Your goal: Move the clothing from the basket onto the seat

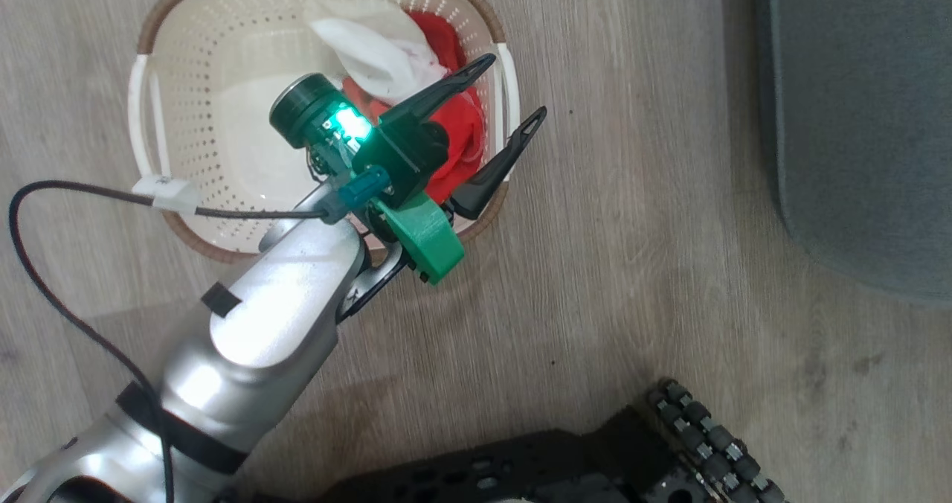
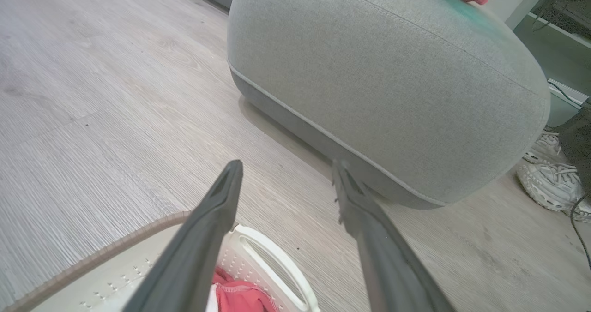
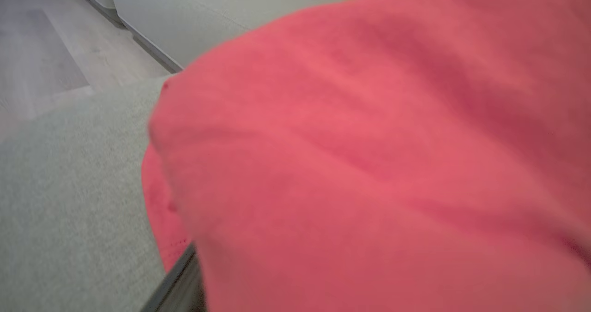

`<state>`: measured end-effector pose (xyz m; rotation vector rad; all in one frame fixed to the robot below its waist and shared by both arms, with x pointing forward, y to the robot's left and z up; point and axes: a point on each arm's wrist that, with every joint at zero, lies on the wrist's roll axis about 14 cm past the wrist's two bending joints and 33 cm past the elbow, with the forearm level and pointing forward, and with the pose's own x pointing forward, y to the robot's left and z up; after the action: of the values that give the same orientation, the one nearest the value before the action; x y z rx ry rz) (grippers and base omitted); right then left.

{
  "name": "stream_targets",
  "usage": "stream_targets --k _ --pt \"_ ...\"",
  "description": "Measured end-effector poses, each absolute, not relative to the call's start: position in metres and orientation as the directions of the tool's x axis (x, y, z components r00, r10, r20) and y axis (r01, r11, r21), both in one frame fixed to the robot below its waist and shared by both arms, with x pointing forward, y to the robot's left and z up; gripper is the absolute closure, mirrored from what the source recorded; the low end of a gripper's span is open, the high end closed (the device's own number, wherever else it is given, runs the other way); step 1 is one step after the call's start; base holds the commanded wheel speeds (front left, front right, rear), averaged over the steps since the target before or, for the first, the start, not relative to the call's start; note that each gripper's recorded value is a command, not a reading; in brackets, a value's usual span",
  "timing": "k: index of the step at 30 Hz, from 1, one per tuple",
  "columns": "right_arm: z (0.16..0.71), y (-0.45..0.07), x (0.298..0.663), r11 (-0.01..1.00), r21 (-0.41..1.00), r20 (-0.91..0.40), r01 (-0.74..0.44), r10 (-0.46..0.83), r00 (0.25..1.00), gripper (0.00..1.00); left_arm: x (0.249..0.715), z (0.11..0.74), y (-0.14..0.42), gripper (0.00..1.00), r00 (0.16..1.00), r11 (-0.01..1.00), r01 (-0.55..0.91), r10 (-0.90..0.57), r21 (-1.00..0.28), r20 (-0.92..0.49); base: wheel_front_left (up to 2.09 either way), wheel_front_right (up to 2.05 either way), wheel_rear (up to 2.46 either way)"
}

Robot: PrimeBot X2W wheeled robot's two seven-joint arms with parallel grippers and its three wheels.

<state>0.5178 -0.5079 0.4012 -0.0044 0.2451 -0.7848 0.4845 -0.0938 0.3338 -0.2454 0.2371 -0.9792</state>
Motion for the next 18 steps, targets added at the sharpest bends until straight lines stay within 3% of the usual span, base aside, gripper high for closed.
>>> stream_targets --k 7,18 --pt "0.395 -0.489 0.5 0.772 -0.181 -0.272 0.609 -0.634 0.723 0.0 0.487 0.363 -0.095 0.0 0.551 0.544 0.793 -0.833 -0.275 -0.056 0.0 0.0 0.0" --pt "0.401 -0.442 0.461 0.857 -0.153 -0.281 0.493 -0.516 0.809 0.0 0.47 0.413 -0.081 0.0 0.614 0.603 0.76 -0.788 -0.243 -0.034 0.0 0.0 0.0"
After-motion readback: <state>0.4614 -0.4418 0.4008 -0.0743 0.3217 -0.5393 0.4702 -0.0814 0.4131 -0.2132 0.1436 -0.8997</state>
